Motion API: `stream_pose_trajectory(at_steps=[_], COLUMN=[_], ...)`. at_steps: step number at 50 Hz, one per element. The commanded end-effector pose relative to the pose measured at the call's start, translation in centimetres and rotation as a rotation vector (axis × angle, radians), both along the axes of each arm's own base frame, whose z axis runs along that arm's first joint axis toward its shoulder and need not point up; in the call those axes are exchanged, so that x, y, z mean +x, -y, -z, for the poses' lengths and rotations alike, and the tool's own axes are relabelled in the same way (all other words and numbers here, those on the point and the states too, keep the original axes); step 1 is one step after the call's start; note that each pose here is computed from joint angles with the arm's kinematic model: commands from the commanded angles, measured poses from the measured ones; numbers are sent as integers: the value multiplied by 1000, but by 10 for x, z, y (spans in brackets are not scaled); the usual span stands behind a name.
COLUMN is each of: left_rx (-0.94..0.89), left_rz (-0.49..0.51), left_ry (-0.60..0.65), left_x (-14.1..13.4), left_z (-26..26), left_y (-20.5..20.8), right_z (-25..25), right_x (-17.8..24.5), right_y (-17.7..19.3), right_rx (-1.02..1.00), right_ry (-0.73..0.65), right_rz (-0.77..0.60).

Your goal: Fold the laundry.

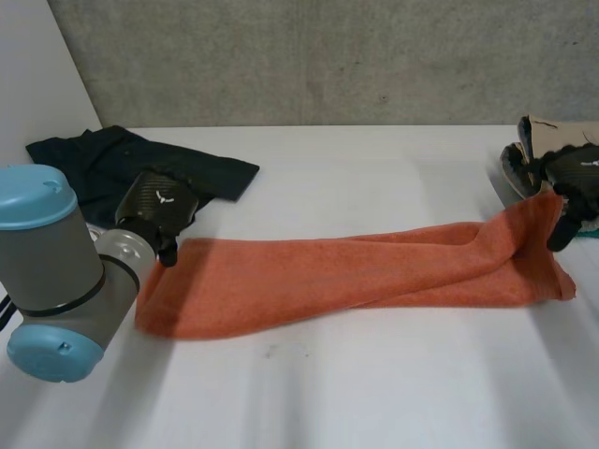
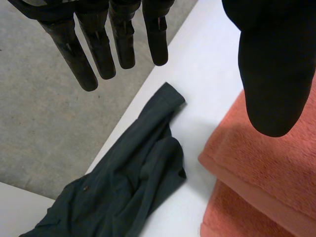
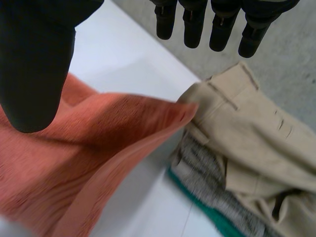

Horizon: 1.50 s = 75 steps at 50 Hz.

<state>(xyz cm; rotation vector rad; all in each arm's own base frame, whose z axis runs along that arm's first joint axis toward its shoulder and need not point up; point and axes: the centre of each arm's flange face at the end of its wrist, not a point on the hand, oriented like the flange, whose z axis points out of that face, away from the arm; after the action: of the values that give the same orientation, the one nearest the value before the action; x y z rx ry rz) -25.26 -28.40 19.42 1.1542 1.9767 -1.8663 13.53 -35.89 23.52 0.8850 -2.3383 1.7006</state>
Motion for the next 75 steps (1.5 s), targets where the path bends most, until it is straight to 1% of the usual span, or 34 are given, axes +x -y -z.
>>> stream_pose_trajectory(at_steps=[1,8,13,17,20,21,22,25,27,31,32,35,36,37,39,40,42,43,47,50,54,55,59,64,67,71,73,75], left_rx=[-3,9,15,21,24,24,23,18,9,-11,-14,-7,-2,12,29,41,73,79,141,187,258,276,334,373,419,432,424,410], left_rz=[4,7,7,4,7,8,12,21,27,34,36,49,55,69,83,92,118,128,190,237,280,293,332,334,336,318,308,270], left_ry=[-31,-27,-25,-23,-23,-26,-28,-33,-39,-66,-74,-134,-149,-187,-223,-242,-288,-304,-363,-396,-418,-418,-411,-406,-397,-395,-397,-396], left_x=[-4,-4,-3,-2,-1,-1,-1,-2,-3,-4,-5,-9,-10,-14,-18,-20,-27,-29,-43,-50,-59,-63,-77,-78,-81,-77,-71,-57], left_z=[-4,0,1,3,4,4,3,1,-1,-9,-10,-13,-13,-12,-10,-9,-4,-3,12,22,40,44,53,54,57,47,37,24], left_y=[0,-3,-3,-3,-3,-2,-2,-1,1,7,9,17,19,24,29,31,39,42,48,50,47,44,30,23,13,10,9,11], right_z=[16,38,56,73,86,88,90,82,74,27,7,-22,-35,-39,-46,-54,-64,-77,-98,-107,-131,-144,-165,-178,-177,-173,-168,-162], right_x=[16,39,49,56,57,56,55,58,65,96,105,114,116,119,122,124,124,126,135,139,136,133,124,120,113,100,95,92], right_y=[3,20,33,42,49,51,54,56,53,28,14,-8,-20,-27,-40,-53,-68,-85,-124,-140,-160,-169,-181,-191,-182,-165,-152,-141], right_rx=[11,-62,-72,-70,-64,-66,-71,-106,-131,-246,-285,-343,-368,-379,-389,-397,-417,-448,-509,-534,-593,-624,-668,-687,-684,-672,-651,-627], right_ry=[-82,-159,-217,-276,-350,-374,-428,-488,-495,-427,-375,-296,-252,-230,-191,-155,-130,-106,-61,-37,10,40,103,157,152,126,115,108], right_rz=[37,26,3,-4,8,11,18,4,-17,-91,-133,-201,-248,-276,-333,-387,-434,-482,-591,-621,-626,-628,-616,-632,-590,-519,-487,-464])
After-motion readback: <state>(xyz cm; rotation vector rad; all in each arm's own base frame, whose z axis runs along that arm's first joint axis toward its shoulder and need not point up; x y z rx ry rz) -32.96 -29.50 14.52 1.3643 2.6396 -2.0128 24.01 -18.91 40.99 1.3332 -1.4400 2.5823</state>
